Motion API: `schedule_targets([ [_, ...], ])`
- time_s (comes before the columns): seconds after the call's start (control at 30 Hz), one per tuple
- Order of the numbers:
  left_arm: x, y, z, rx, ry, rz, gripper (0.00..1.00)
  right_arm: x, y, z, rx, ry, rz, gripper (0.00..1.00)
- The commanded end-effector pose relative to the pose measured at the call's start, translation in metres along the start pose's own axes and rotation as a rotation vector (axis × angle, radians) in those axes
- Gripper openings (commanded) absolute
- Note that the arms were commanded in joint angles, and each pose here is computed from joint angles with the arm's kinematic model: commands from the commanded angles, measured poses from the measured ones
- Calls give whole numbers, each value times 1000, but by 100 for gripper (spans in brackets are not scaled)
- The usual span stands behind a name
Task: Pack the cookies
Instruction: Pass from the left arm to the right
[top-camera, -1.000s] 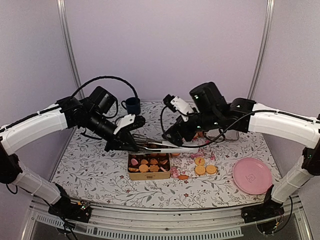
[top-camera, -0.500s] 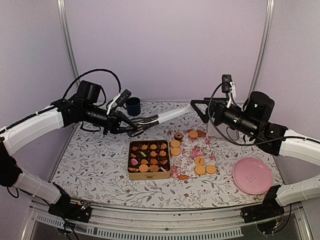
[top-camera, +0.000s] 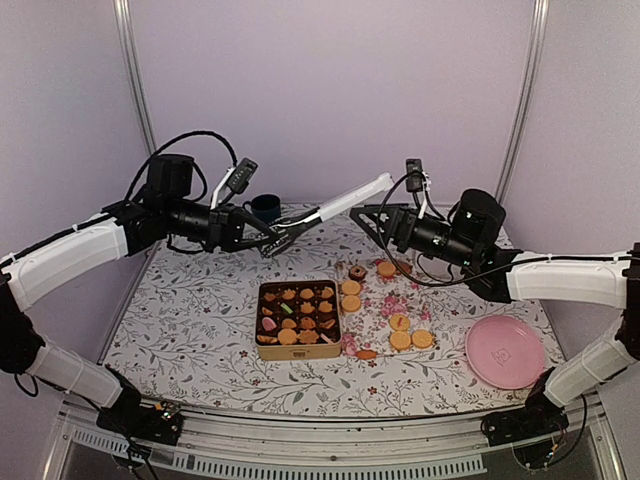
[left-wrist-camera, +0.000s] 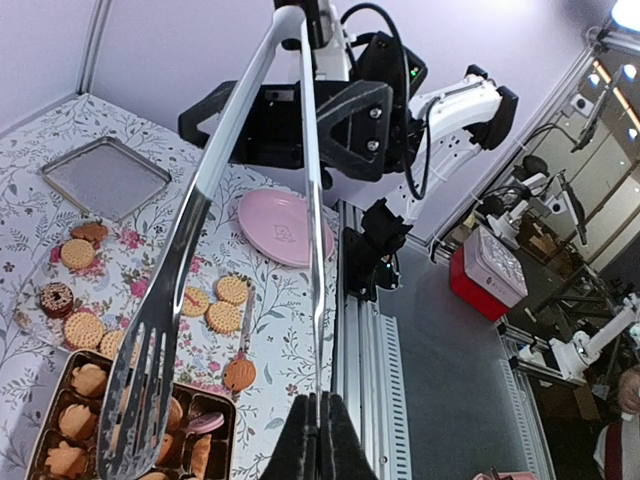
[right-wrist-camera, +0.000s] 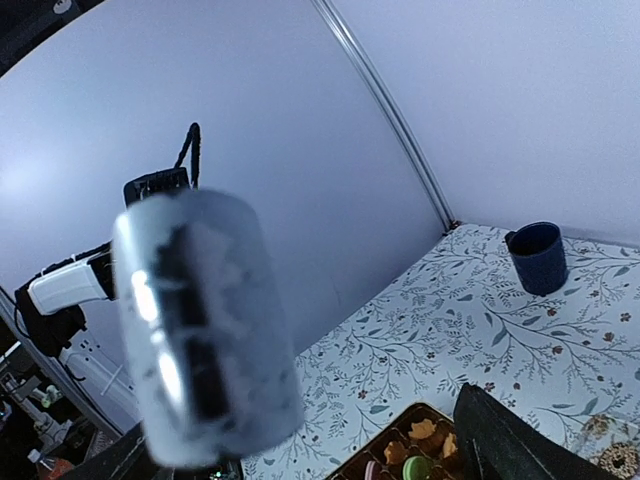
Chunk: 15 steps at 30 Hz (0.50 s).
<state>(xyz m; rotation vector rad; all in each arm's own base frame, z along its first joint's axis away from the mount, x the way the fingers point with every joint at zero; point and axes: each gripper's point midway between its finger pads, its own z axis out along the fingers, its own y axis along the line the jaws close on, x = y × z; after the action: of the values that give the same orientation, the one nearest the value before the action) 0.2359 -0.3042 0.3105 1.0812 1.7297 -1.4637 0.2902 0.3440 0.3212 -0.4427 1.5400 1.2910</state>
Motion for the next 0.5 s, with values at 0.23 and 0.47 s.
schedule_targets([
  [0.23,-4,-12,-4,64,-18,37,0,-28,47,26,-323,1,28,75],
  [0.47,-8,-11,-5,53,-24,50,0,-18,39,36,-329,27,94,60],
])
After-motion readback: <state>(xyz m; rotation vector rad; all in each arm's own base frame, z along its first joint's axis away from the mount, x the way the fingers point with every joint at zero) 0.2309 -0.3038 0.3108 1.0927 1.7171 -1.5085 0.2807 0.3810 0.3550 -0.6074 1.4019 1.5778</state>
